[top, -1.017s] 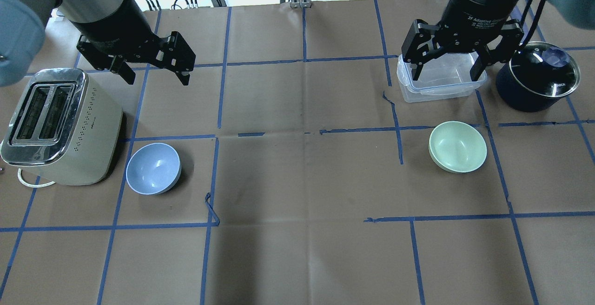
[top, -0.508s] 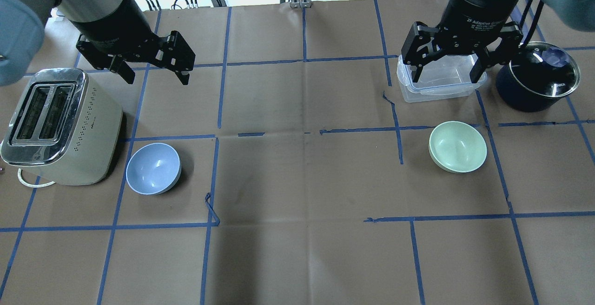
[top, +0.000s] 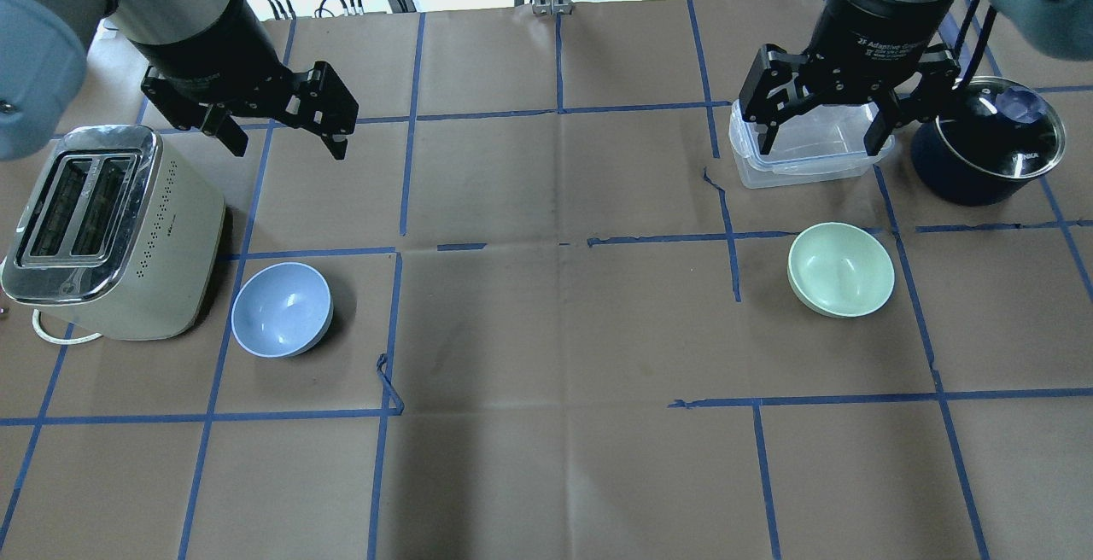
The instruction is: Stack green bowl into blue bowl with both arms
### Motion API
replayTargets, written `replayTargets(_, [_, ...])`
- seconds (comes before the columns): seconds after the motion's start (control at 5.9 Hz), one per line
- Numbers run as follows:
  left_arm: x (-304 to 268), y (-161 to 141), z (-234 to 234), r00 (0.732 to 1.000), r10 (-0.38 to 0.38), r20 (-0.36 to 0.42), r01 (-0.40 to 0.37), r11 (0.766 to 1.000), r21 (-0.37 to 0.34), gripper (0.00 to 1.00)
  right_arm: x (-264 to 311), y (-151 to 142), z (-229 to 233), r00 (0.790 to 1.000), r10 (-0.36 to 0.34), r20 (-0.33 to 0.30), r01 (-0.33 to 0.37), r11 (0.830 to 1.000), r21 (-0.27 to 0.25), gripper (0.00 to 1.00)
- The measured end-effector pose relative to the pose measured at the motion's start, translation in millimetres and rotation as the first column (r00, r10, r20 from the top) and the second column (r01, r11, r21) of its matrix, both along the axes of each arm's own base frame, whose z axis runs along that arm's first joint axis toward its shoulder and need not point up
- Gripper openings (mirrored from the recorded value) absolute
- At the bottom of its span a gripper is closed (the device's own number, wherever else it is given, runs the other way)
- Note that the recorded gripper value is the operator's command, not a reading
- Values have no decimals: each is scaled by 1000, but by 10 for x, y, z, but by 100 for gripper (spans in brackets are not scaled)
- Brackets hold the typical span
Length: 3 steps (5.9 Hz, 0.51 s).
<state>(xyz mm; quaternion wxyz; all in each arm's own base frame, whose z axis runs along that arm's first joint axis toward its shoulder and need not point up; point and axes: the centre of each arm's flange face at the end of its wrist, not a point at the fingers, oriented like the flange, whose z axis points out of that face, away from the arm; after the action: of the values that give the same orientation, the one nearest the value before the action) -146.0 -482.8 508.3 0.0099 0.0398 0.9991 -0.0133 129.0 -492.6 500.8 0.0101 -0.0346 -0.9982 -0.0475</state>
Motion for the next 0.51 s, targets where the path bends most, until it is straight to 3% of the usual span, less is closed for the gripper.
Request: replayTargets(0.51, [445, -153, -937, 1000, 7, -12, -5, 988, 152, 98, -1372, -153, -177, 999, -9, 35, 8, 999, 37, 100])
